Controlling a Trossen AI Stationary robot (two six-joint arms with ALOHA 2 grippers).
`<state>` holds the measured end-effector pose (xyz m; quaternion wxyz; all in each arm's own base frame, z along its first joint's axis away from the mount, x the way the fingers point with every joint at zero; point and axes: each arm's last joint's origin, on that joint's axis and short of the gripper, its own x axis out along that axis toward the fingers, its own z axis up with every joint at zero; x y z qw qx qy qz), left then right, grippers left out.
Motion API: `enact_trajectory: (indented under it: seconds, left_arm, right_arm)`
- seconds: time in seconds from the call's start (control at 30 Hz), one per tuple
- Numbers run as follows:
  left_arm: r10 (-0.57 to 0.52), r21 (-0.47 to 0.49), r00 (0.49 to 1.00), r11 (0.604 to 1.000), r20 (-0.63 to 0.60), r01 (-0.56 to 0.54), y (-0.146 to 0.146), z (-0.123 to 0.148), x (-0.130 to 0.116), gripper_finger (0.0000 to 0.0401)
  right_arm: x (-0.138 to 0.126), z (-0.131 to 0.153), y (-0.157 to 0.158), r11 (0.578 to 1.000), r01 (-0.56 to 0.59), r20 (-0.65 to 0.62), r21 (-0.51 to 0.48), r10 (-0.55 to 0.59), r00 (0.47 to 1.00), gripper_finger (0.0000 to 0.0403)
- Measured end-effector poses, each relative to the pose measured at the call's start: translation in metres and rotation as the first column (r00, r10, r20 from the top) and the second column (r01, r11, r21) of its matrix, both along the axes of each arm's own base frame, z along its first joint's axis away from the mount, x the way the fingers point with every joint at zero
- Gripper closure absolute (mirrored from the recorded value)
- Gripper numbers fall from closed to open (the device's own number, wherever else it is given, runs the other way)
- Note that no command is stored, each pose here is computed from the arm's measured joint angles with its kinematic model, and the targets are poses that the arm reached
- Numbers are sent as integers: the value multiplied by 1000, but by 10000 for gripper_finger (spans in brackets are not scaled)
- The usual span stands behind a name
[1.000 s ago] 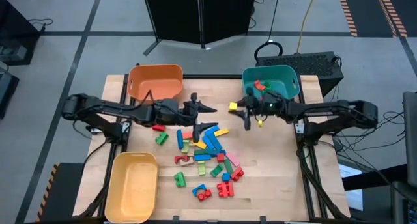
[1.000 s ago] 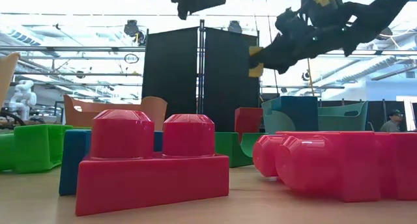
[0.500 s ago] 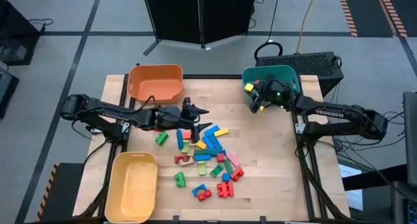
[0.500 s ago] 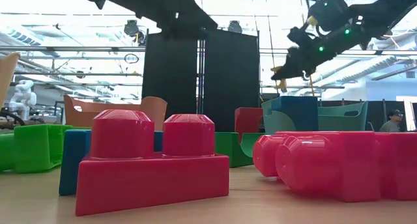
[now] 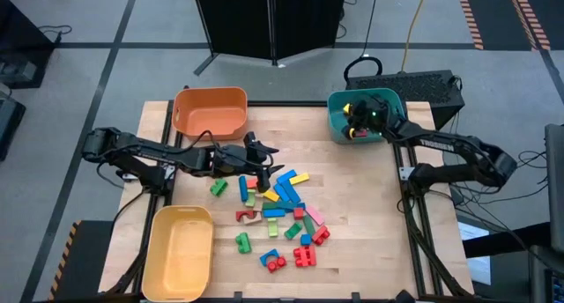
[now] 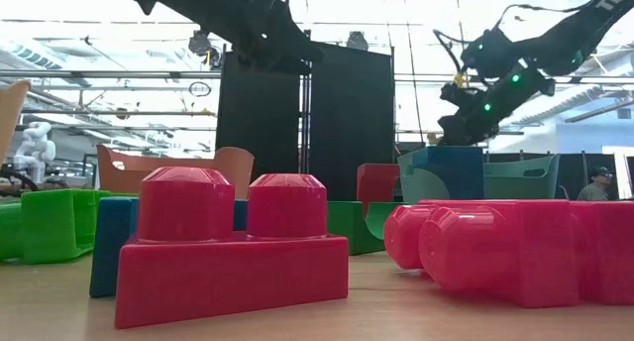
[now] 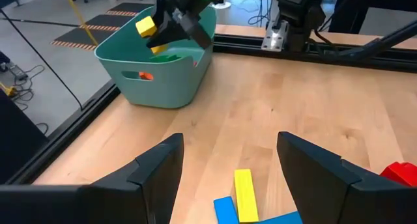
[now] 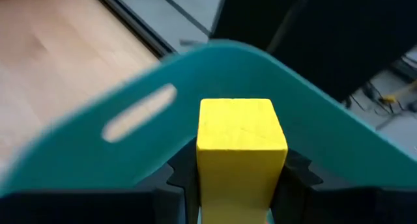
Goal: Sort blocks by size
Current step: Put the yellow arch block into the blue bin
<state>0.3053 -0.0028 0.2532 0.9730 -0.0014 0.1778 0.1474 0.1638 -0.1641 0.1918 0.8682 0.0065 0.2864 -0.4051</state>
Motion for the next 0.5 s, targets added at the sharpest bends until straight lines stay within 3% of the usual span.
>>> enact_trajectory:
  seconds: [0.27,0.5]
  left_arm:
    - [-1,2,1000,1000,-3,1,0,0,0,155]
    - [-6,16,1000,1000,-18,6,0,-1,0,155]
  right_arm:
    - [-8,-25,-20,993,11,-37,115,-6,999,284]
    - [-16,-43,-35,985,66,-77,158,-54,996,284]
